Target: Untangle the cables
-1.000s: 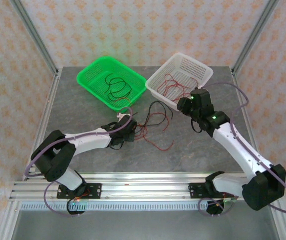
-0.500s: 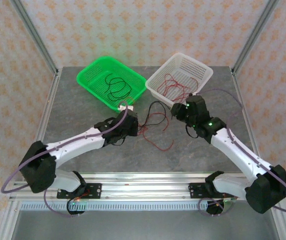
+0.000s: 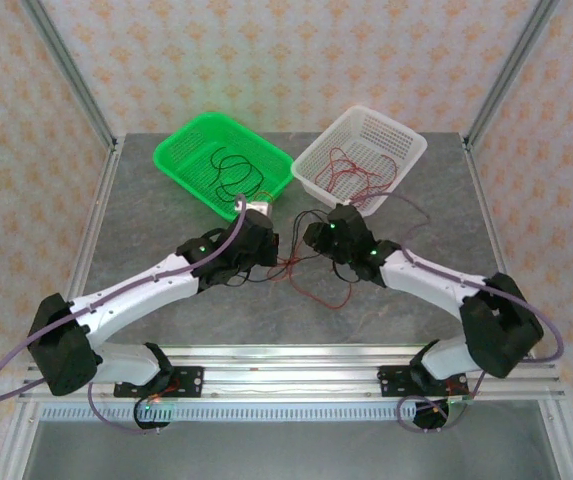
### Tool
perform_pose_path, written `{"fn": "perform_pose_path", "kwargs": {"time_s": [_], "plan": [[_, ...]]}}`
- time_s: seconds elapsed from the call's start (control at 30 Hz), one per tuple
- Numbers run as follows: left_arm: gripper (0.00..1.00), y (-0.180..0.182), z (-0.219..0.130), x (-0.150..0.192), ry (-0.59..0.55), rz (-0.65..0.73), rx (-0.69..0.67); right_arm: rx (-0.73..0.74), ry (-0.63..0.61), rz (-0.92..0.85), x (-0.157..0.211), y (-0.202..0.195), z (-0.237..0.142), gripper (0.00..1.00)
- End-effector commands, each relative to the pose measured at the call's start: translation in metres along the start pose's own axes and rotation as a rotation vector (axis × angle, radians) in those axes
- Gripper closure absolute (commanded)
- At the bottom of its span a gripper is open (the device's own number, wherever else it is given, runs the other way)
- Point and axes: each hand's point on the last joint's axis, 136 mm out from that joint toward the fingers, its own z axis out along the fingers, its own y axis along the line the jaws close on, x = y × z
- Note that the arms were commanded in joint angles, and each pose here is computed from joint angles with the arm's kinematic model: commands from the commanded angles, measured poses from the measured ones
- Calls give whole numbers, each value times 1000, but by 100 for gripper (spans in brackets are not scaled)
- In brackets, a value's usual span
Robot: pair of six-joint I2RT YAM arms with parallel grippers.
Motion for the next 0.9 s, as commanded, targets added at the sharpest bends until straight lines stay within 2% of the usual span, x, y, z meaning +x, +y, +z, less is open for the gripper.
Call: {"fn": "perform_pose_path", "kwargs": {"time_s": [0.0,0.17,0.4,0.63,0.87], "plan": [[100,-15,-21,-25,-55,10,50,-70,-4,47,2,13,15,61],[100,-30,-32,-46,-97,22,84,-61,67,44,23,12,48,64],[100,-39,-46,-71,-152,36,92,13,108,63,45,-15,83,69],[100,-52,-67,-102,-217,46,114,86,120,57,56,-38,101,76],[100,-70,-108,-143,-312,48,166,150,114,54,62,-59,105,85]]}}
